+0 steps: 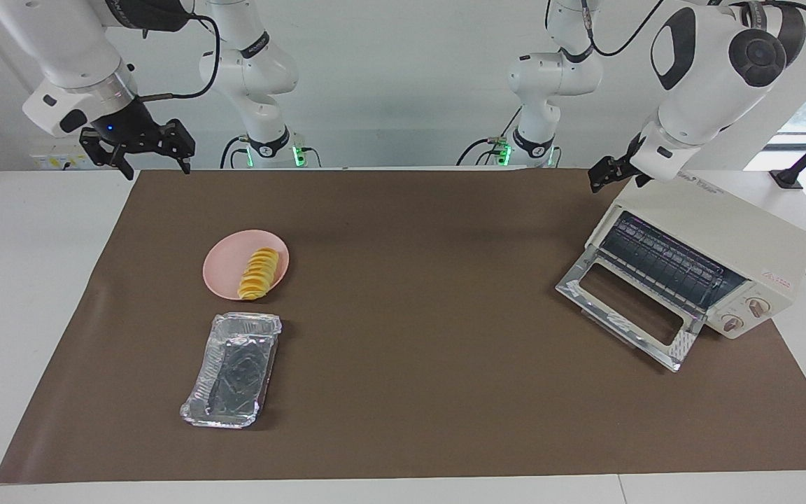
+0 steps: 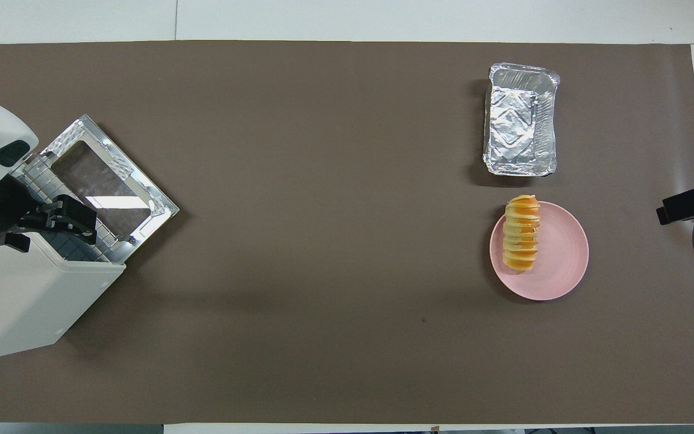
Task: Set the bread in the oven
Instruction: 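Move the right gripper toward the orange bread on the pink plate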
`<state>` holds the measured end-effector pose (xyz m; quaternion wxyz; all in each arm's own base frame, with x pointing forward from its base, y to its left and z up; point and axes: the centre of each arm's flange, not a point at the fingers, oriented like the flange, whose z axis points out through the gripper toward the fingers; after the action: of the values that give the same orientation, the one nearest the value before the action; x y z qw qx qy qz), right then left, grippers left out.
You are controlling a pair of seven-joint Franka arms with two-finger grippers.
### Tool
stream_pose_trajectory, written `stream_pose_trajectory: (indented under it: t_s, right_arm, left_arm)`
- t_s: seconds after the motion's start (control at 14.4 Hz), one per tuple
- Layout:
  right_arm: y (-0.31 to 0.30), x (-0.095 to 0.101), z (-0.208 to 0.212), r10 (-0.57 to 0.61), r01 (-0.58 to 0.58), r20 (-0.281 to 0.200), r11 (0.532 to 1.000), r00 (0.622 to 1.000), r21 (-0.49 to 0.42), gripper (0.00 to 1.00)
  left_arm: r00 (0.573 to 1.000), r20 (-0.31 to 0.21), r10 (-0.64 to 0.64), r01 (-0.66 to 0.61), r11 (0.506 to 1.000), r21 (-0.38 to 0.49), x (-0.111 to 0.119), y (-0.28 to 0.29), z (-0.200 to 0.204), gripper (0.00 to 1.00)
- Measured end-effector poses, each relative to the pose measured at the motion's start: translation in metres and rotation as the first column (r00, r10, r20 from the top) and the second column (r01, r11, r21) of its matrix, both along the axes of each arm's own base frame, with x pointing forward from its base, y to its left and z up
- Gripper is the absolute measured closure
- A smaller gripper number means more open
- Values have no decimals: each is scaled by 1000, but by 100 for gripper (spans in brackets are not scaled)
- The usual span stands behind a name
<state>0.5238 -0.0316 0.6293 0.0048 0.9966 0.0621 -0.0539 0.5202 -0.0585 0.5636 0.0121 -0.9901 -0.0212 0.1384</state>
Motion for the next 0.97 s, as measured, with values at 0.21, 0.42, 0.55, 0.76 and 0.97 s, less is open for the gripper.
stream_pose_trajectory:
  t_s: [0.21,0.42,0.55,0.76,0.97]
  right_arm:
    - [0,0,0,-1,1,0,1000,1000,0,0]
    - [0,0,0,-1,1,0,1000,1000,0,0]
    - [0,0,-4,0,0,-9,1000,1000,0,0]
    - [5,1,-19,12,-12,-5,1000,1000,0,0]
    - [21,-7,-60,43,-43,32,999,999,-4,0]
  left_arm:
    - [1000,0,0,0,1000,0,0,0,0,0]
    - [1000,0,0,0,1000,0,0,0,0,0]
    - [1000,0,0,0,1000,0,0,0,0,0]
    - [1000,0,0,0,1000,0,0,0,0,0]
    - [1000,0,0,0,1000,0,0,0,0,0]
